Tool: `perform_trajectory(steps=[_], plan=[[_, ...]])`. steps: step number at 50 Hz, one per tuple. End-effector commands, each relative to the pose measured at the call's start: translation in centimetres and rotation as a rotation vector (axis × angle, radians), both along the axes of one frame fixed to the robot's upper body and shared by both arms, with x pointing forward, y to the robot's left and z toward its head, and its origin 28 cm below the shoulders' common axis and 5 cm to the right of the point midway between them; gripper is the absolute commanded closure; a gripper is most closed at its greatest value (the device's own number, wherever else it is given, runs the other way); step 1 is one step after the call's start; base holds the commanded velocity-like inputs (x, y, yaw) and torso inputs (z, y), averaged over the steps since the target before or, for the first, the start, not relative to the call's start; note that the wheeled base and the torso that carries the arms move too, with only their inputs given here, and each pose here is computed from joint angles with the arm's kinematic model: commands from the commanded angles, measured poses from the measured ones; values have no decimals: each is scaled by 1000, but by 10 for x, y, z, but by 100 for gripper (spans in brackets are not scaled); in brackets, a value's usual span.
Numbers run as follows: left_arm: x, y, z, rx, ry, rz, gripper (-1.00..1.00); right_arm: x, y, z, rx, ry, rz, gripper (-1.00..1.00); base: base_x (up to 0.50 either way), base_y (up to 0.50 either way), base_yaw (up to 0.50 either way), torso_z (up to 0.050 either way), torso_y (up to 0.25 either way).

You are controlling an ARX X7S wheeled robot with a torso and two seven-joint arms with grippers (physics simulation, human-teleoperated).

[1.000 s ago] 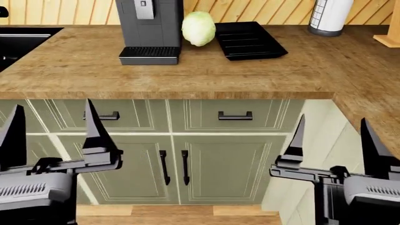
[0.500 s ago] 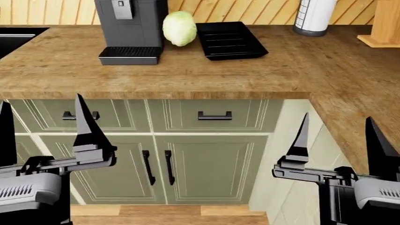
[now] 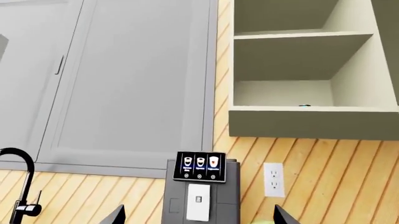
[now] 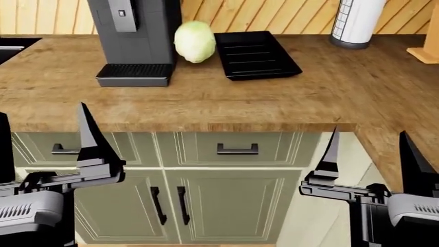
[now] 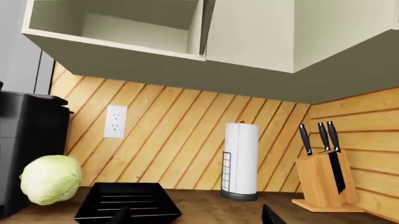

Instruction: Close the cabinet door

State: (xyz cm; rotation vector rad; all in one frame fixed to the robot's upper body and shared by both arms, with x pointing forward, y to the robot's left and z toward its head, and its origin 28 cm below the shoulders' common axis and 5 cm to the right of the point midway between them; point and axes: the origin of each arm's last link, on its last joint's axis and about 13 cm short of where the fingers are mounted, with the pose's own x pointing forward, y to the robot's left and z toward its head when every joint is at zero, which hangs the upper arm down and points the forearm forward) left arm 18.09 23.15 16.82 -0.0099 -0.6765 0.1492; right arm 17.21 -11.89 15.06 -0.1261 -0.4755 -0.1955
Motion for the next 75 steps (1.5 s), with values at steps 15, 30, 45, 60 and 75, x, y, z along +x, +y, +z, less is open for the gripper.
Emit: perform_trajectory(steps=[15, 30, 45, 60, 75], plan=[[0, 0, -3, 1, 4, -3, -100, 0, 0, -3, 1, 10, 0, -100, 500, 0, 0, 0, 0], [0, 0, -3, 4, 2, -5, -100, 0, 0, -3, -2, 11, 1, -100, 500, 0, 0, 0, 1], [0, 0, -2, 2, 0, -1, -100, -1, 1, -3, -1, 11, 3, -100, 500, 0, 0, 0, 1], [-1, 2, 0, -2, -8, 9, -100, -7, -5, 11, 17, -112, -56, -100, 203, 0, 0, 0, 1], [-4, 3, 5, 2, -27, 17, -100, -22, -26, 58, -10, -333, -215, -100, 0, 0, 0, 0, 0]])
